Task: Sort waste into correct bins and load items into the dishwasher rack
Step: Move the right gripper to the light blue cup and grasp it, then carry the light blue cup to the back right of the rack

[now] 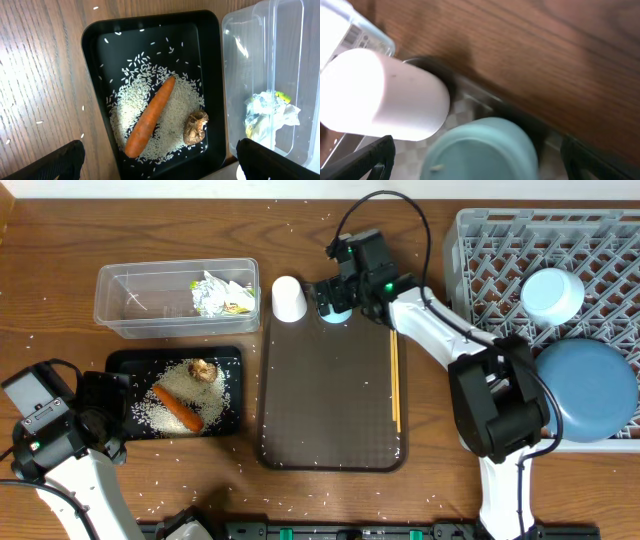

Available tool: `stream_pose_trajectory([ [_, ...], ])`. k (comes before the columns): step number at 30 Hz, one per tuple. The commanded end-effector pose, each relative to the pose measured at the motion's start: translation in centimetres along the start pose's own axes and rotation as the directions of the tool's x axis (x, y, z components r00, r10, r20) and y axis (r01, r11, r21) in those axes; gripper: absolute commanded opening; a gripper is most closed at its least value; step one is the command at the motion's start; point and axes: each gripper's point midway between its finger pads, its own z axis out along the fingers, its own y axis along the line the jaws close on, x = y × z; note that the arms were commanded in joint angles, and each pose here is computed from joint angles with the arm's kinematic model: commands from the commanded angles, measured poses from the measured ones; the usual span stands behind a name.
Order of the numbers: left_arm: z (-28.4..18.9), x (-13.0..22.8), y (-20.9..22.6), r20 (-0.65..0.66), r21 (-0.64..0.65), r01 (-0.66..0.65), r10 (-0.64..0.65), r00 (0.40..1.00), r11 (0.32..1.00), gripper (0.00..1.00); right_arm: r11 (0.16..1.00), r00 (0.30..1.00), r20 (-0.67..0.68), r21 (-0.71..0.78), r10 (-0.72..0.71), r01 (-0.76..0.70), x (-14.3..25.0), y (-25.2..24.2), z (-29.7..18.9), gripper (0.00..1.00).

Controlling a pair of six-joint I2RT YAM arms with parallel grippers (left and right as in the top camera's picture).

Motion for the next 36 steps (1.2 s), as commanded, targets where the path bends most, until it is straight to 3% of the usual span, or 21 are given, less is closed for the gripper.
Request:
stream_pose_trajectory([
  [1,-0.3,-0.5,0.0,0.020,-0.004,-0.012,0.012,1.000,1.000,0.98,0.996,0.999,-0.020,0.079,-0.028,0.029,0.7,-0.7,0.4,0.99],
  [7,-0.3,-0.5,0.0,0.020,-0.004,-0.012,0.012,1.000,1.000,0.98,0.992,0.998,-0.055,0.123,-0.023,0.029,1.6,-1.5,0.4,0.98],
  [14,-0.3,-0.5,0.0,0.020,-0.004,-0.012,0.012,1.000,1.000,0.98,0.992,0.998,-0.065,0.124,-0.014,0.022,1.9,-1.5,0.3,0.72],
  [22,-0.3,-0.5,0.0,0.020,-0.004,-0.012,0.012,1.000,1.000,0.98,0.994,0.999,-0.044,0.109,0.022,-0.017,1.1,-0.8,-0.5,0.64],
  [31,-0.3,-0.5,0.0,0.020,-0.004,-0.012,0.012,1.000,1.000,0.98,0.991,0.995,0.093,0.124,0.034,-0.045,-4.3,-1.6,-7.9,0.61],
  [36,-0.3,-0.5,0.0,0.020,-0.004,-0.012,0.012,1.000,1.000,0.98,0.979,0.984,0.167,0.180,0.065,-0.095,-6.6,-5.2,-14.4,0.62],
])
